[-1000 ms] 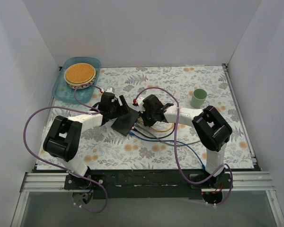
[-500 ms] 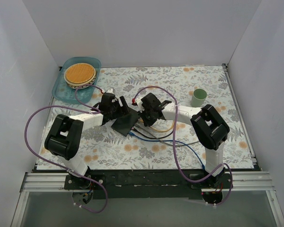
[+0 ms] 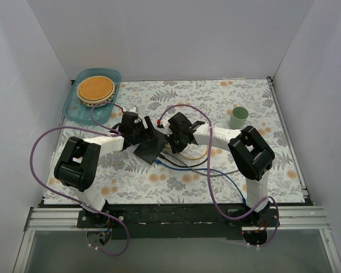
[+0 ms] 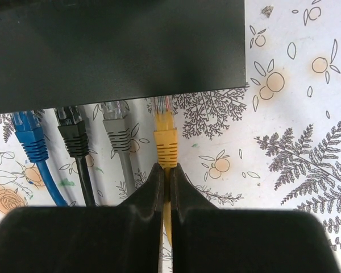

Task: Insert the plug into the switch port

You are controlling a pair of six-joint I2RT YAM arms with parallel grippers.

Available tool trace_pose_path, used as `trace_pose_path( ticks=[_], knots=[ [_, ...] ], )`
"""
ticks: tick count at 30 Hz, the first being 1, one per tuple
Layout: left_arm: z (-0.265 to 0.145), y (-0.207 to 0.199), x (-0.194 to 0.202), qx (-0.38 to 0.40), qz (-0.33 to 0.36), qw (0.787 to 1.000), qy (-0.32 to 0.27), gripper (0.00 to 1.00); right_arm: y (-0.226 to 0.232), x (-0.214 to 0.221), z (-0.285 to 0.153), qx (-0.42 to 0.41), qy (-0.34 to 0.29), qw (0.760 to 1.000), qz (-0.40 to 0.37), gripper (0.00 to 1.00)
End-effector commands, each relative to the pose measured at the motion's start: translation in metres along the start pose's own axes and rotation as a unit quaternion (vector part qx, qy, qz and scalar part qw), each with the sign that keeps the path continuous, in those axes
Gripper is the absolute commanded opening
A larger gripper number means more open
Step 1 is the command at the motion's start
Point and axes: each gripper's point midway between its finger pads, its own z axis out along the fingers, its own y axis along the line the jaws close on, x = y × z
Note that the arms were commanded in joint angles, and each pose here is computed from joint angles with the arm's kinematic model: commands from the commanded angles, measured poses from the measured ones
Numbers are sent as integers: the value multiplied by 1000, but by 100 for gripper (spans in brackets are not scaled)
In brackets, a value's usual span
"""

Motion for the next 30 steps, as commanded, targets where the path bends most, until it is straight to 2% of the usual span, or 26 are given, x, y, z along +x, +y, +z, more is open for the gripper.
trace_pose_path(
  ticks=[1, 12, 17, 23, 30],
  knots=[
    [3, -6, 2, 13, 3, 1000, 13, 78, 13, -22, -3, -18, -33, 999, 2, 1],
    [4, -9, 13, 33, 11, 999, 36, 77, 7, -41, 1, -1, -113, 994, -3, 1],
    [2, -13, 17, 47, 14, 998, 42, 75, 10, -35, 5, -8, -113, 994, 11, 1],
    [-3, -28, 28, 100, 14, 993, 62, 73, 13, -43, 4, -16, -156, 988, 14, 1],
    [-14, -42, 37, 151, 11, 985, 77, 68, 16, -49, 4, -24, -172, 985, 12, 1]
  ],
)
